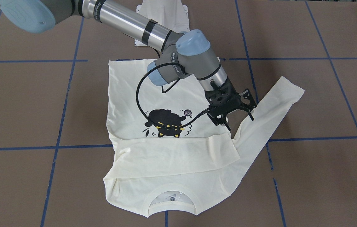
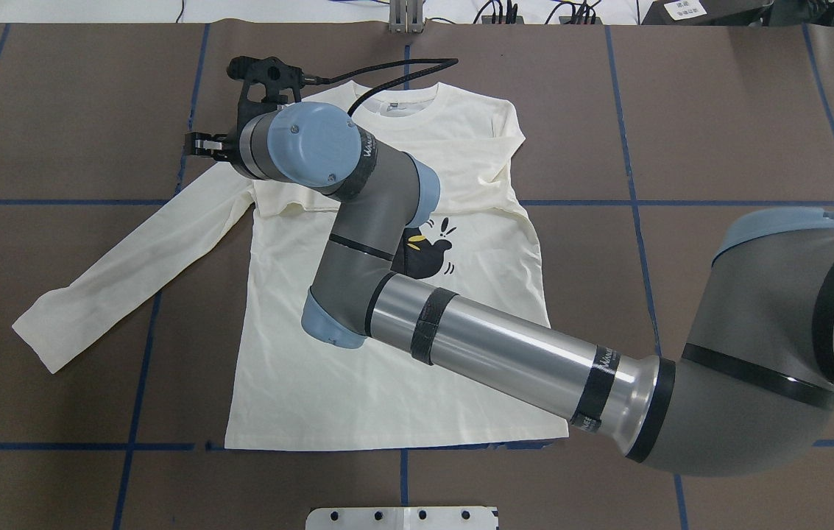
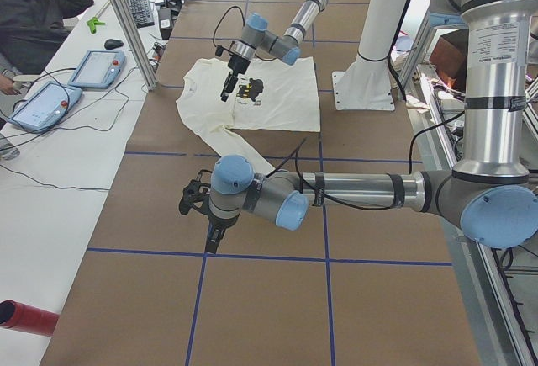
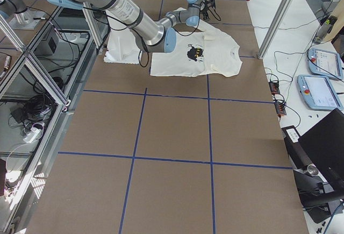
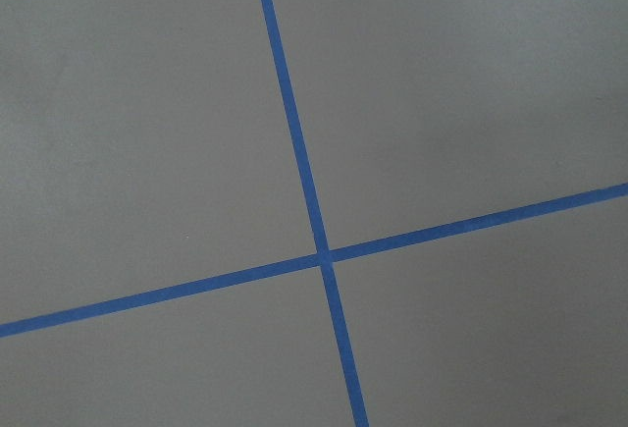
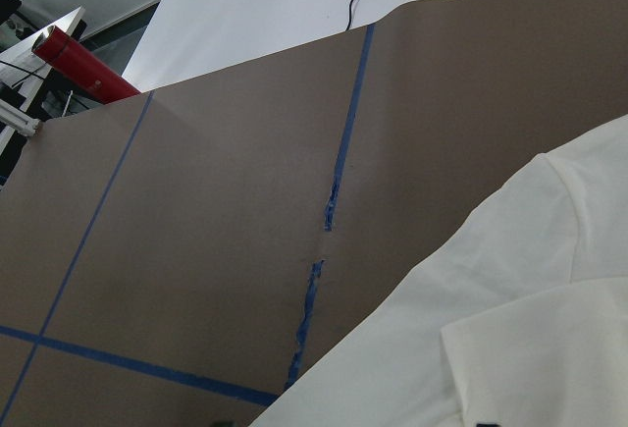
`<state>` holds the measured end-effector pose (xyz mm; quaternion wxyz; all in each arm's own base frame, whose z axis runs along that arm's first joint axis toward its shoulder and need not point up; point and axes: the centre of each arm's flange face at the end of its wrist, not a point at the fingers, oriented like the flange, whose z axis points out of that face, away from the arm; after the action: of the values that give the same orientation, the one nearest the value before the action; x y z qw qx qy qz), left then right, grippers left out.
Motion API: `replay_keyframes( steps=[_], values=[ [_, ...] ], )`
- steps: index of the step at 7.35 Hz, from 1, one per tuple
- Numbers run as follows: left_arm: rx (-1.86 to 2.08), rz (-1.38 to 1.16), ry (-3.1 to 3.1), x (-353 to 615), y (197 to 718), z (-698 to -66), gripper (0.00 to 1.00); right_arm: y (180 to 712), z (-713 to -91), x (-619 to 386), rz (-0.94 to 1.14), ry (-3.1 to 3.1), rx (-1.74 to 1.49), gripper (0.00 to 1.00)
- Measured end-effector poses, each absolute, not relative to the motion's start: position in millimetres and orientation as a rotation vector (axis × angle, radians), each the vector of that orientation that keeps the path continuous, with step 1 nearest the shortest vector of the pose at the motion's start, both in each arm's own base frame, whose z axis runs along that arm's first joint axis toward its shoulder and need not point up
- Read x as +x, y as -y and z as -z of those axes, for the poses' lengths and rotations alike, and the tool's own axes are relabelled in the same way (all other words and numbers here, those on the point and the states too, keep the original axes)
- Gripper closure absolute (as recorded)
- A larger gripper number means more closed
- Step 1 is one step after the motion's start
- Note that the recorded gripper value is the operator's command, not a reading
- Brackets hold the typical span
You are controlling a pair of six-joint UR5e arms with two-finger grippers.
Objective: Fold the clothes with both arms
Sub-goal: 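Carry the grasped sleeve with the right gripper across the shirt body, then release the sleeve with the right gripper while the left gripper approaches the other cuff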
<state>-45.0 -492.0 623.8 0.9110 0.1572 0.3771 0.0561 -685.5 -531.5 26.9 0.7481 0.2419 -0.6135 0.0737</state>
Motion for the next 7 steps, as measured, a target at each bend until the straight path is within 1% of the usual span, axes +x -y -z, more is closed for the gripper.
replay_keyframes(
  steps=[1,3,5,7],
  values=[
    [0.324,-0.106,-0.779,-44.3,493.5,-620.8,0.0,531.9,-27.9,-687.1,-0.187,1.317,0.495,0.0],
    [0.307,-0.009,-0.81,-26.4,497.3,-609.8,0.0,524.7,-25.9,-676.4,-0.199,1.209,0.402,0.0],
    [0.275,0.128,-0.875,11.3,489.1,-600.1,0.0,514.2,-54.1,-637.2,-0.195,1.074,0.303,0.0],
    [0.231,0.224,-0.924,40.5,463.5,-588.3,0.0,532.4,-91.9,-577.6,-0.216,0.909,0.22,0.0]
  ],
)
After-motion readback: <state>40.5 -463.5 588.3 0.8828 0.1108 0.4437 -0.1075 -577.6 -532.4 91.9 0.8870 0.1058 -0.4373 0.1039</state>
